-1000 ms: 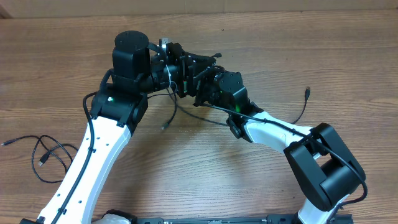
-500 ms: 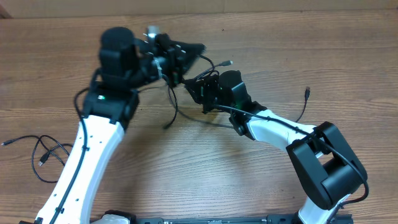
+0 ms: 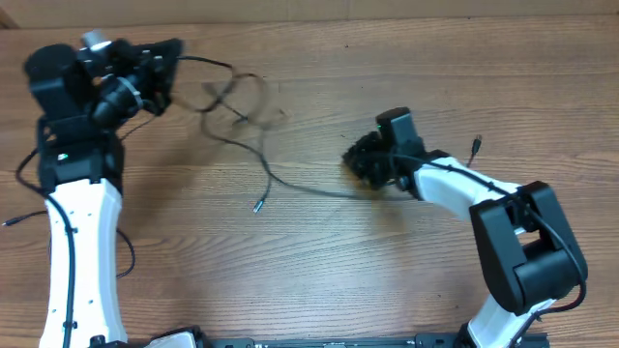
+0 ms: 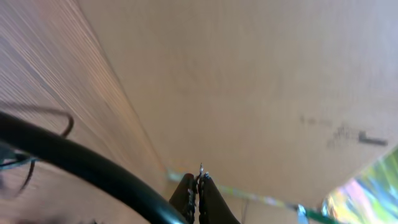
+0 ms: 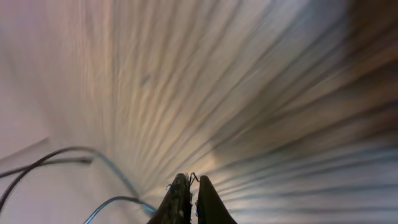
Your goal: Untangle cables
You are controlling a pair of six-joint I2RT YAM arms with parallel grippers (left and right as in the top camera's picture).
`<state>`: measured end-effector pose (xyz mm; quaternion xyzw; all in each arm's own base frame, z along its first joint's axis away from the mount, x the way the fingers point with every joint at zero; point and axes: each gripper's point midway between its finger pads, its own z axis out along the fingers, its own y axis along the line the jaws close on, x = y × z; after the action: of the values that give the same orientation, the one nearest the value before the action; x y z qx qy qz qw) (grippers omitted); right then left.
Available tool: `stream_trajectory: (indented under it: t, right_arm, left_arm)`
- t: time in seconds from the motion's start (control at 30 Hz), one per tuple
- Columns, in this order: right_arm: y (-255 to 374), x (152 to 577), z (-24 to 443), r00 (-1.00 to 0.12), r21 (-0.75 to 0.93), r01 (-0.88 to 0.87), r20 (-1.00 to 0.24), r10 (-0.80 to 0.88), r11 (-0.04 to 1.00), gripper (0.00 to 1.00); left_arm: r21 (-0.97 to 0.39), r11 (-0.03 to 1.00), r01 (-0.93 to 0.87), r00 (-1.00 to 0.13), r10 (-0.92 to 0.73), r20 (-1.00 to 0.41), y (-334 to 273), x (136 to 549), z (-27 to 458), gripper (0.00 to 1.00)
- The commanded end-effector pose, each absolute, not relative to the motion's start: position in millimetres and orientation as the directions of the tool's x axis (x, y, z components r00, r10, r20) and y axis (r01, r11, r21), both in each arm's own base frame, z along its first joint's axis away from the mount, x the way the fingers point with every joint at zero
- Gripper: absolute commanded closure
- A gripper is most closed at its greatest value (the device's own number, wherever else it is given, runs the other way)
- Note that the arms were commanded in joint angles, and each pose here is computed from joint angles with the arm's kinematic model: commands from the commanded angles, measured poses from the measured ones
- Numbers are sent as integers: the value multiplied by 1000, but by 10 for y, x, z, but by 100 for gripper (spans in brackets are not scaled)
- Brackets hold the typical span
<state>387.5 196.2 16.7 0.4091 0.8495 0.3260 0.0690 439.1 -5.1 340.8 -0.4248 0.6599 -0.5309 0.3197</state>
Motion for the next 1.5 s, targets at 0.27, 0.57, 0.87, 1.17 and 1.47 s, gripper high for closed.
stream_trajectory:
  t: [0.27, 0.57, 0.87, 1.17, 1.47]
  right_arm:
    - [1735, 3846, 175, -777, 635, 535, 112, 619, 557, 92]
    - [2694, 3706, 1001, -928, 894, 322, 233, 292, 310, 41]
    - [3292, 3799, 1197, -843, 893, 404, 279, 461, 199, 41]
    - [3379, 3950, 1287, -743, 890, 447, 313, 592, 90, 40]
    - [3407, 3960, 1333, -685, 855, 519, 413, 600, 4, 48]
  left_arm:
    - [-961, 241, -137, -466, -871, -152, -130, 4339, 3500, 96]
    - [-958, 245, -150, -527, -840, -133, -410, 4301, 3438, 96]
    - [-949, 229, -215, -565, -822, -70, -489, 4213, 3294, 96]
    - [-952, 204, -230, -678, -735, 6, -798, 4038, 3256, 96]
    - [-943, 190, -273, -739, -669, 79, -1244, 3906, 3212, 96]
